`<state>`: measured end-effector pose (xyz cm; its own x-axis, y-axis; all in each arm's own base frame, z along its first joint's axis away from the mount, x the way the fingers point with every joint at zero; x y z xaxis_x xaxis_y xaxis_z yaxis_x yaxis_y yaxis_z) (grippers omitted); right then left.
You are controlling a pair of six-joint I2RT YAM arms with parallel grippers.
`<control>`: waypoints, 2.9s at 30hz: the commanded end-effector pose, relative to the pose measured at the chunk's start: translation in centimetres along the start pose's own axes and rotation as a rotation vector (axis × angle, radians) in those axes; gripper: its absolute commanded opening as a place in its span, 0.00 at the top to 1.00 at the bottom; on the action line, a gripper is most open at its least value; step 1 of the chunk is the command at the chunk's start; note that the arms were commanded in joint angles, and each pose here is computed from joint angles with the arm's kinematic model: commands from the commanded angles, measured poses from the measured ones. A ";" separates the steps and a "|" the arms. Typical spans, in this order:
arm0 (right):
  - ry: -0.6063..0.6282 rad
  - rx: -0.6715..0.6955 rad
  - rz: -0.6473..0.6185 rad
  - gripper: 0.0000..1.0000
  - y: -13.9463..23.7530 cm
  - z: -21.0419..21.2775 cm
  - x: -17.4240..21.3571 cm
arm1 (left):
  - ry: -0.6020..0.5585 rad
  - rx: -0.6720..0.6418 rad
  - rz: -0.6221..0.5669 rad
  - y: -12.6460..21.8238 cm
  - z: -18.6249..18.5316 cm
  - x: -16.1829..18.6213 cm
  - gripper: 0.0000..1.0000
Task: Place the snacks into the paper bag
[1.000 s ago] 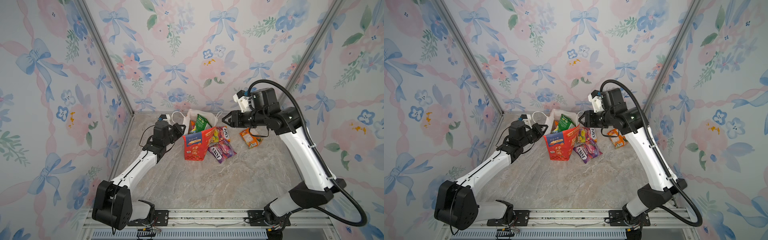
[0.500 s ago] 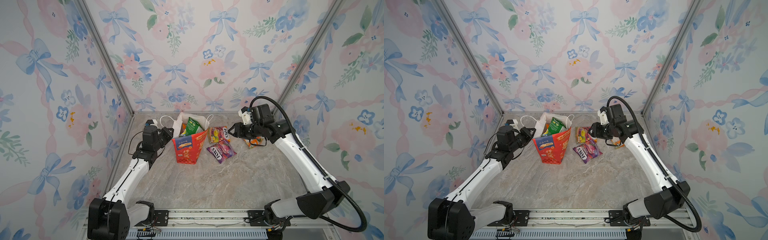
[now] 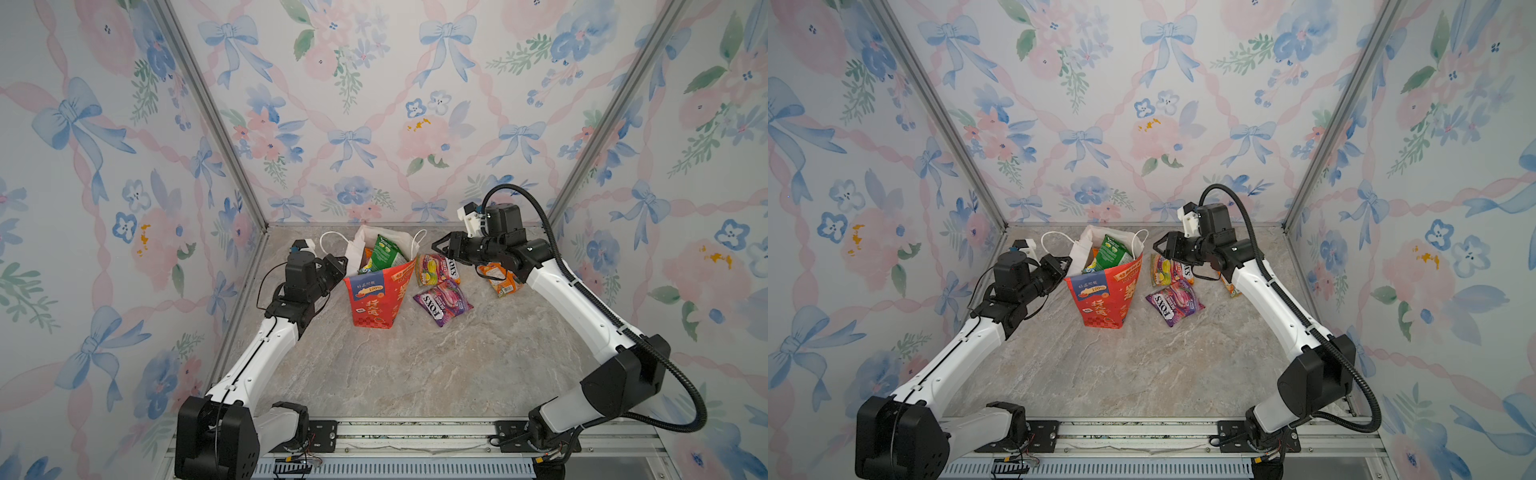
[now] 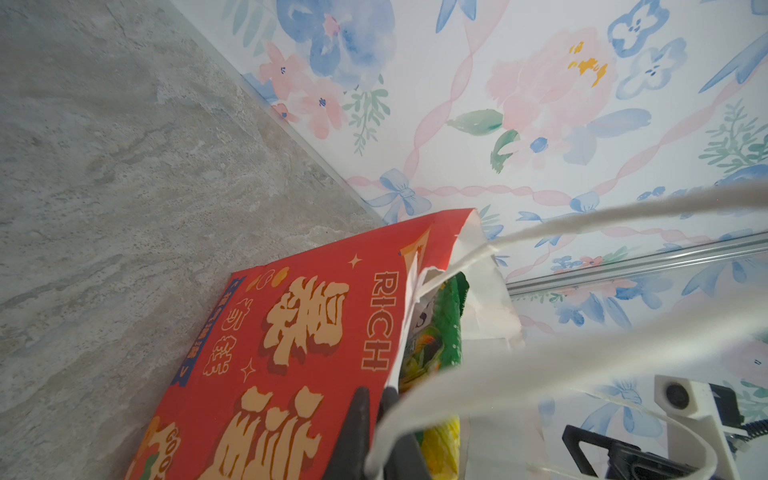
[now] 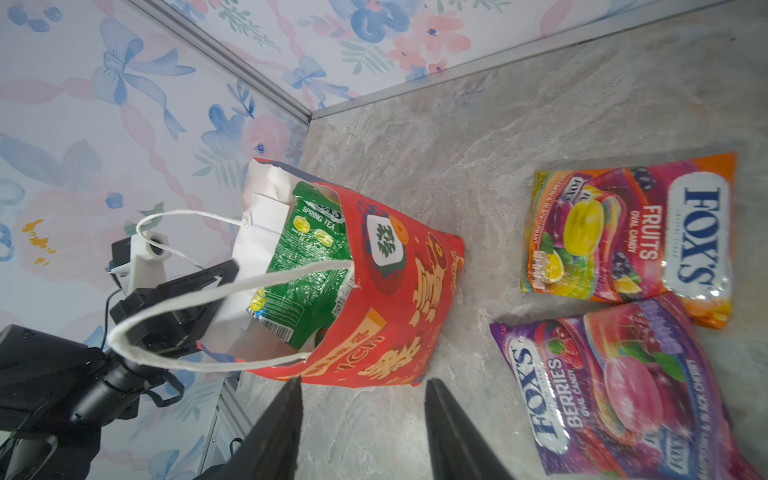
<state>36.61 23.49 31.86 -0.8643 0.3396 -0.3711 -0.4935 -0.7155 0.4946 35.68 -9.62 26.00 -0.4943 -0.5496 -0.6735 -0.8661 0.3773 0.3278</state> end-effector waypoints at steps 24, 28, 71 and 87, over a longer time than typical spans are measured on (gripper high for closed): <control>-0.033 -0.182 0.029 0.27 -6.3 2.0 -0.5 | -0.017 -0.018 0.024 -0.2 0.4 0.2 0.90; -0.033 -0.217 0.030 0.21 -7.3 2.3 -0.4 | -0.018 -0.016 0.024 -0.2 0.3 0.2 0.90; 0.233 -0.407 -0.034 0.17 3.7 9.3 -0.5 | -0.078 0.066 0.045 -2.4 -3.9 0.4 0.90; 0.177 -0.317 0.017 0.15 4.4 6.1 3.7 | -0.074 0.063 0.044 -1.9 -3.6 0.5 0.90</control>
<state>31.29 25.19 37.93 -0.8226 0.2460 -0.5127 -0.4071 -0.8843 0.2289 37.19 -13.90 27.89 -0.5258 -0.4885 -0.6964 -0.8324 0.4642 0.3028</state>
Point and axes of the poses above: each gripper's point midway between its finger pads, its own y axis back along the fingers, its own z axis along the line the jaws close on, x = y × z, the point moved 3 cm from there along y, back along the fingers, and after that the axes turned 15 degrees about -y, right-handed, at the moved point
